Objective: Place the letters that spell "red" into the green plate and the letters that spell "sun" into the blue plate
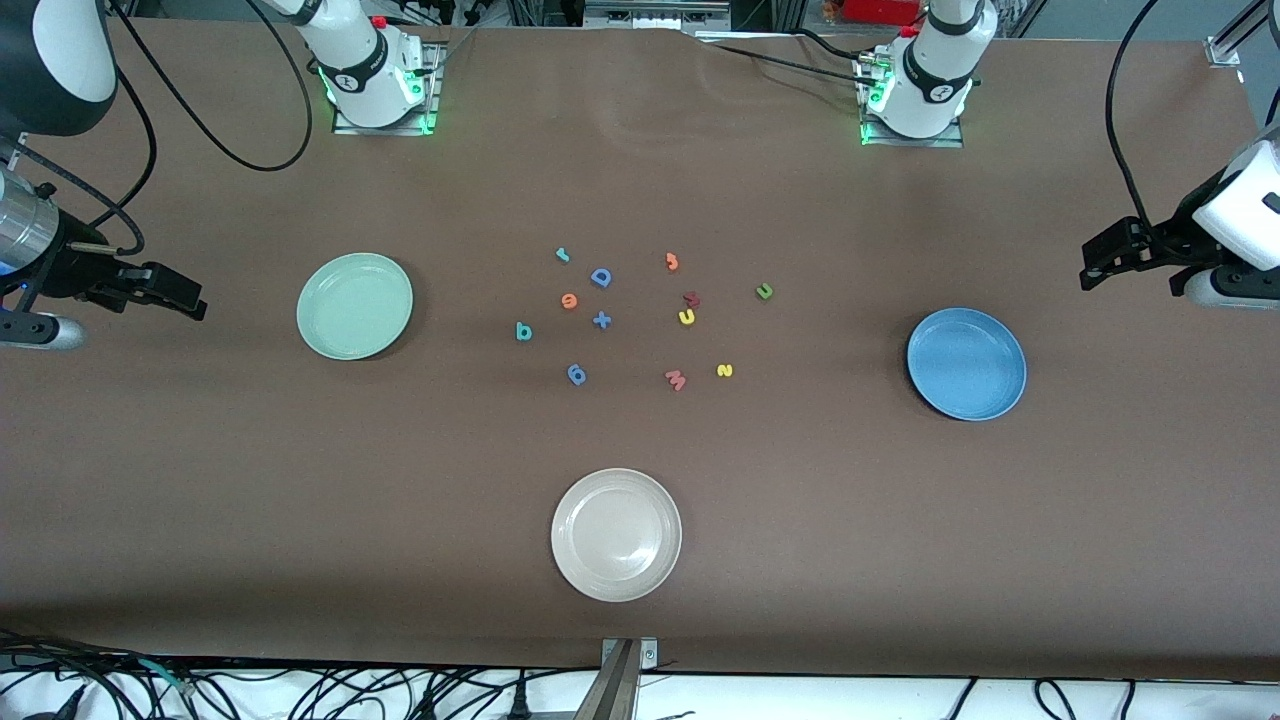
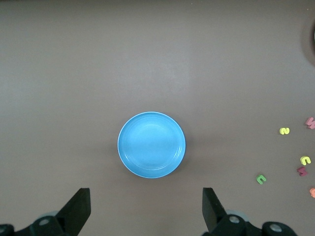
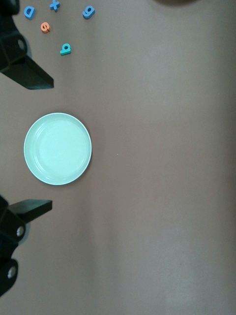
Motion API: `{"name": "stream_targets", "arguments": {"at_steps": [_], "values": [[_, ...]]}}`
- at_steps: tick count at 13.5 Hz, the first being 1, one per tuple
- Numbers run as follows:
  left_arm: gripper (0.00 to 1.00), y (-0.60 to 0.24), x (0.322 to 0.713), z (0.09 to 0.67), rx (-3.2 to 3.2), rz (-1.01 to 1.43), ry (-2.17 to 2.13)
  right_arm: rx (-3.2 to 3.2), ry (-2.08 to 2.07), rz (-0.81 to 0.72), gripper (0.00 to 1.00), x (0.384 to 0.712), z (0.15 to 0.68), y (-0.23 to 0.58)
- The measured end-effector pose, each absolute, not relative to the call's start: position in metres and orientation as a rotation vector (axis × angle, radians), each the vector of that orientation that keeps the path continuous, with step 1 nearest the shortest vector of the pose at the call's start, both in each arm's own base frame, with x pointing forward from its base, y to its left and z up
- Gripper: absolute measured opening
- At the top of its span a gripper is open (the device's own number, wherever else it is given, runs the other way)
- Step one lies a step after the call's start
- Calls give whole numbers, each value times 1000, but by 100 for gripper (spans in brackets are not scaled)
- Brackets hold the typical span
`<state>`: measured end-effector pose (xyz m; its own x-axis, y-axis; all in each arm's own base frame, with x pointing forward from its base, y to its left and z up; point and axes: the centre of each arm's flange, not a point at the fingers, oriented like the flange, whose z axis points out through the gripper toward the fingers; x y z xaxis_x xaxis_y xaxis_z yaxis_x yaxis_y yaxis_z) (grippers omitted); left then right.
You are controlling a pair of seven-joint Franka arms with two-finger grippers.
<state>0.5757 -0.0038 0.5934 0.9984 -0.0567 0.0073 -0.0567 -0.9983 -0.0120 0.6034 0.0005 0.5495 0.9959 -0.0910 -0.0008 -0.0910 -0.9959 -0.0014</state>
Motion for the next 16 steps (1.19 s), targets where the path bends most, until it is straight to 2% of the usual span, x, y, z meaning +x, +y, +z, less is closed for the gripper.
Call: {"name": "stream_targets", "arguments": {"at_steps": [10, 14, 16], "values": [[100, -4, 576, 592, -3129, -8, 89, -3137, 143, 17, 100, 602, 546, 0], [100, -4, 576, 592, -3129, -8, 89, -3138, 133, 59, 100, 600, 539, 4], [100, -4, 576, 592, -3129, -8, 89, -3136, 89, 144, 100, 594, 532, 20]]}}
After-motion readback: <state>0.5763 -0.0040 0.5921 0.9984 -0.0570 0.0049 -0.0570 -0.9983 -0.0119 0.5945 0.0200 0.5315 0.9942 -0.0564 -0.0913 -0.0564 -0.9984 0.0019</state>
